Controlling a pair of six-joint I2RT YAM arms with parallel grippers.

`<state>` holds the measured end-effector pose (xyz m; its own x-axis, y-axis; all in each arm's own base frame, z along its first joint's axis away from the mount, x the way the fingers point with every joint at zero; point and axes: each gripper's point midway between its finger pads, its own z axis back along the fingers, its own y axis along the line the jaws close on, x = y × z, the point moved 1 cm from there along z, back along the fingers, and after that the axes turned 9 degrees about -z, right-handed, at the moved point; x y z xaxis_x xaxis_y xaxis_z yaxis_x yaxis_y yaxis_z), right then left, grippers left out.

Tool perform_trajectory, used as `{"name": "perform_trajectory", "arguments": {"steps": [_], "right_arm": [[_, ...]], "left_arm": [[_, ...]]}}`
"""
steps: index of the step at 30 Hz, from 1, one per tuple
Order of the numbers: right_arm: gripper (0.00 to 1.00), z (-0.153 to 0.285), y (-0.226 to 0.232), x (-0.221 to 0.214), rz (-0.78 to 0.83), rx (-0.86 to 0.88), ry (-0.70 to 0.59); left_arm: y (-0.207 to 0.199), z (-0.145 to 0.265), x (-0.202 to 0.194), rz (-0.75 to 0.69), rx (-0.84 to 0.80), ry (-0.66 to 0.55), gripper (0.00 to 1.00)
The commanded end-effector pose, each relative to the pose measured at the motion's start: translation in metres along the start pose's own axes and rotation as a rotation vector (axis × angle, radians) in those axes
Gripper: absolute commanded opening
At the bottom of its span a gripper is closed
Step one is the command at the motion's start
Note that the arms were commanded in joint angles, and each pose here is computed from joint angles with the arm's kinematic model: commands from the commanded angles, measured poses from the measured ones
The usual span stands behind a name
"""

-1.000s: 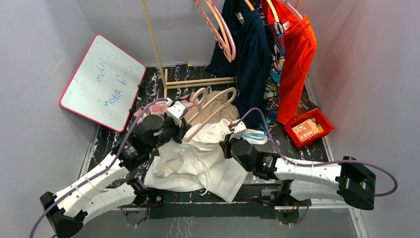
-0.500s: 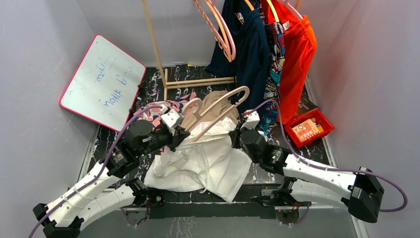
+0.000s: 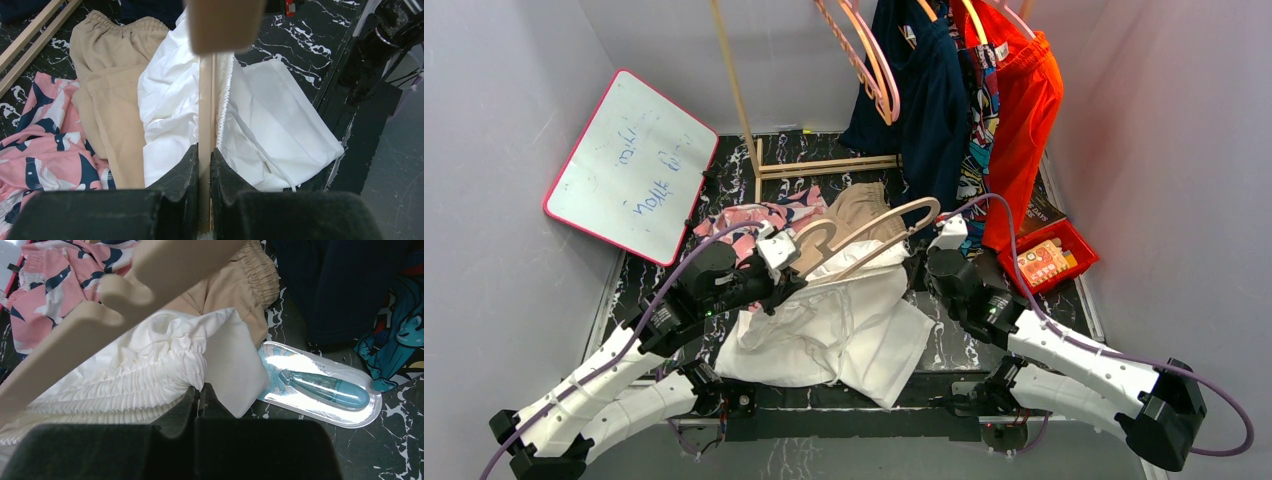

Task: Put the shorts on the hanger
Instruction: Hang the shorts on the hanger.

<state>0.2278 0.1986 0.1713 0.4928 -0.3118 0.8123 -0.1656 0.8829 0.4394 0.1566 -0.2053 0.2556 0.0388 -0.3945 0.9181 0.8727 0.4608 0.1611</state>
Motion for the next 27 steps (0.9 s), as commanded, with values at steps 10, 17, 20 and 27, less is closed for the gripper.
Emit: {"name": "perform_trajectory", "arguments": {"steps": [10, 17, 20, 27], "right_arm": [[0.0, 0.016, -0.049, 0.049, -0.026, -0.212, -0.091], [0.0, 0.02, -0.059, 0.065, -0.046, -0.254, -0.096], [0.0, 0.021, -0.066, 0.071, -0.053, -0.288, -0.098], [0.0, 0.028, -0.069, 0.092, -0.063, -0.319, -0.109]], "left_arm": [[0.003, 0.017, -0.029, -0.044, 0.008, 0.173, 0.0], [-0.001, 0.023, -0.028, -0.052, -0.003, 0.156, 0.0], [-0.003, 0.024, -0.026, -0.061, -0.024, 0.154, 0.0], [-0.009, 0.026, -0.026, -0.082, -0.078, 0.184, 0.0]]}}
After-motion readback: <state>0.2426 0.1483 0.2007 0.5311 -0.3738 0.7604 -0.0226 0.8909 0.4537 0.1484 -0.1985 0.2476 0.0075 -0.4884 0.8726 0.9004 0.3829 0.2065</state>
